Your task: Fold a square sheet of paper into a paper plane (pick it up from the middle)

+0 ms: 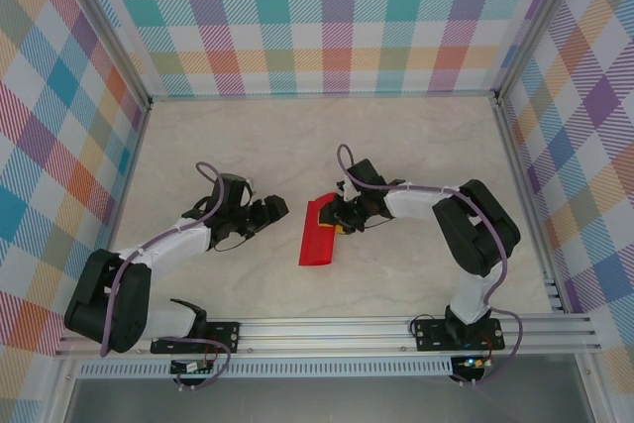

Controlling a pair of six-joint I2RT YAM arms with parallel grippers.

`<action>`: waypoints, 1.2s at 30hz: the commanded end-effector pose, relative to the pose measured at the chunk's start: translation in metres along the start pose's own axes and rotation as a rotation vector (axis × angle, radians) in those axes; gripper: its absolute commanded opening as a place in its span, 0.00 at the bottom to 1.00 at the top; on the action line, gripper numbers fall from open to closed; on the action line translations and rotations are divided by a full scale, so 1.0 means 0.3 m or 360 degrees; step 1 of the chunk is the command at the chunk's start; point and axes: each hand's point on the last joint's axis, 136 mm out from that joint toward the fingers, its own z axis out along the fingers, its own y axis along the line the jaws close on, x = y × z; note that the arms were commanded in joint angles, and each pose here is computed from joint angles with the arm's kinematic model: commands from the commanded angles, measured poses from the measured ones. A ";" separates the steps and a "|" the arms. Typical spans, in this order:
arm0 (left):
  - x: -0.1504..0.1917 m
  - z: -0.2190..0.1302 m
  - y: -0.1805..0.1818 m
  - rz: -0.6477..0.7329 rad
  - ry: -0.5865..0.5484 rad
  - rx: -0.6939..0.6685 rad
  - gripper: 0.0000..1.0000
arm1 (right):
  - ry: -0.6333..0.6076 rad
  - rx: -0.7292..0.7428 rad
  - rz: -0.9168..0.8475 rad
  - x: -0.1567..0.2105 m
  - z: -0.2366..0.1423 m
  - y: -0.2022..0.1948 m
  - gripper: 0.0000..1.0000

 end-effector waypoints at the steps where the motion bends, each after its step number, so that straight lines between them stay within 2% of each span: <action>1: 0.005 0.017 -0.002 0.0011 -0.0027 -0.0020 0.78 | 0.0009 0.0184 -0.0017 -0.006 0.004 -0.047 0.37; 11: 0.023 0.026 0.001 0.0047 -0.0021 -0.0059 0.78 | -0.0005 0.0503 -0.0020 0.006 -0.011 -0.105 0.55; 22: 0.049 0.041 -0.024 0.0061 0.0032 -0.0006 0.76 | 0.0043 0.0612 0.0042 0.013 0.017 -0.140 0.54; 28: 0.071 0.056 -0.052 0.0043 0.0096 0.0056 0.60 | 0.0064 0.0732 0.0086 0.018 0.035 -0.174 0.56; 36: 0.160 0.099 -0.077 -0.0010 0.0253 0.0158 0.28 | 0.0066 0.0929 0.0142 0.023 0.054 -0.233 0.58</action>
